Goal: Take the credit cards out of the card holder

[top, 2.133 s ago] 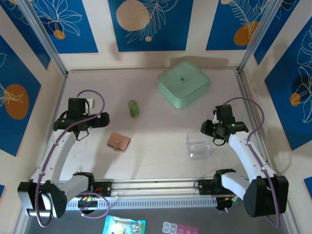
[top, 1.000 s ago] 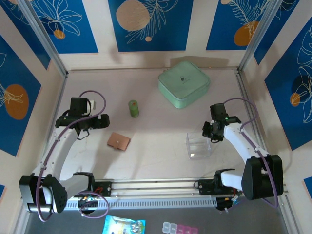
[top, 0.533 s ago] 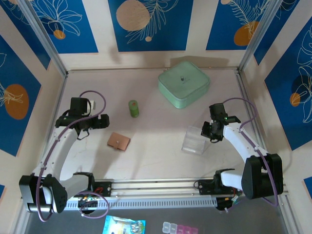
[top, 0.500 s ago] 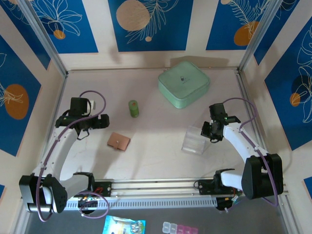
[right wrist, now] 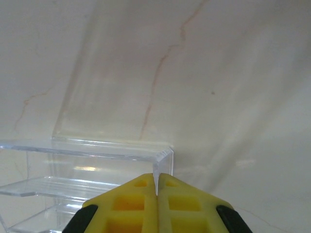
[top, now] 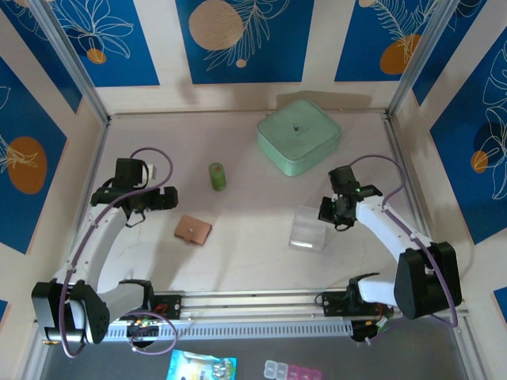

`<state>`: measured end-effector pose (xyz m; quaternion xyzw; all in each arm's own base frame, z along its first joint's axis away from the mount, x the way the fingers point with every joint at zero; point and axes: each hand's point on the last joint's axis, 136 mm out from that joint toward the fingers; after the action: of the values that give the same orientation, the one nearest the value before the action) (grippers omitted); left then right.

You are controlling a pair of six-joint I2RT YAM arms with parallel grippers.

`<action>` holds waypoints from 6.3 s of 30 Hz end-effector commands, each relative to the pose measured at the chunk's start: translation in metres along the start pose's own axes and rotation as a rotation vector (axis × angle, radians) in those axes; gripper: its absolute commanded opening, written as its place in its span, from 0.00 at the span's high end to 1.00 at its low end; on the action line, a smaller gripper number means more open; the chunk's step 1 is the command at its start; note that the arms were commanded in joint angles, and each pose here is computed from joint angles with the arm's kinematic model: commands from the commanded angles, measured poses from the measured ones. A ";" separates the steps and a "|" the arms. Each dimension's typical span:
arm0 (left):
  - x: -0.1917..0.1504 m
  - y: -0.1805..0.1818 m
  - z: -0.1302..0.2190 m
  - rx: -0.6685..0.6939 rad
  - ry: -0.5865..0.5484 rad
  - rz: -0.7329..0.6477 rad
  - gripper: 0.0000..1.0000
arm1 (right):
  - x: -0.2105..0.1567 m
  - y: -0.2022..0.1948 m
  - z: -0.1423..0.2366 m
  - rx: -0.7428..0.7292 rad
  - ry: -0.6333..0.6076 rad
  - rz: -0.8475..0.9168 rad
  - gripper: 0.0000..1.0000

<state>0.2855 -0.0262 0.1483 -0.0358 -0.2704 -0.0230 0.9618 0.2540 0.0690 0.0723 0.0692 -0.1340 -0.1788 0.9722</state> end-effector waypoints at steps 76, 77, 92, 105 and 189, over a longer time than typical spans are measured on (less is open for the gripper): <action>-0.015 -0.020 -0.019 -0.116 0.126 -0.017 0.00 | 0.070 0.218 -0.049 0.121 0.072 0.237 0.71; -0.015 -0.020 -0.019 -0.115 0.125 -0.018 0.00 | 0.070 0.219 -0.050 0.121 0.076 0.237 0.69; -0.015 -0.019 -0.019 -0.110 0.127 -0.021 0.00 | 0.081 0.216 -0.041 0.109 0.029 0.230 0.47; -0.015 -0.019 -0.020 -0.107 0.132 -0.022 0.00 | 0.070 0.228 -0.060 0.191 0.115 0.203 0.45; -0.126 -0.109 -0.046 -0.080 0.377 -0.170 0.09 | -0.021 0.116 0.016 0.167 0.038 0.222 0.43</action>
<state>0.1897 -0.1424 0.0458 -0.0844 -0.0822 -0.1130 0.9866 0.2738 0.1836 0.1037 0.1336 -0.1379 -0.0619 0.9794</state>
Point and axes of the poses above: each hand's point on the last joint's axis, 136 mm out from that joint toward the fingers, its own z axis back along the fingers, its own y axis along the line the jaws close on, x = y × z, and after that the axes turned 7 degrees about -z, right-handed
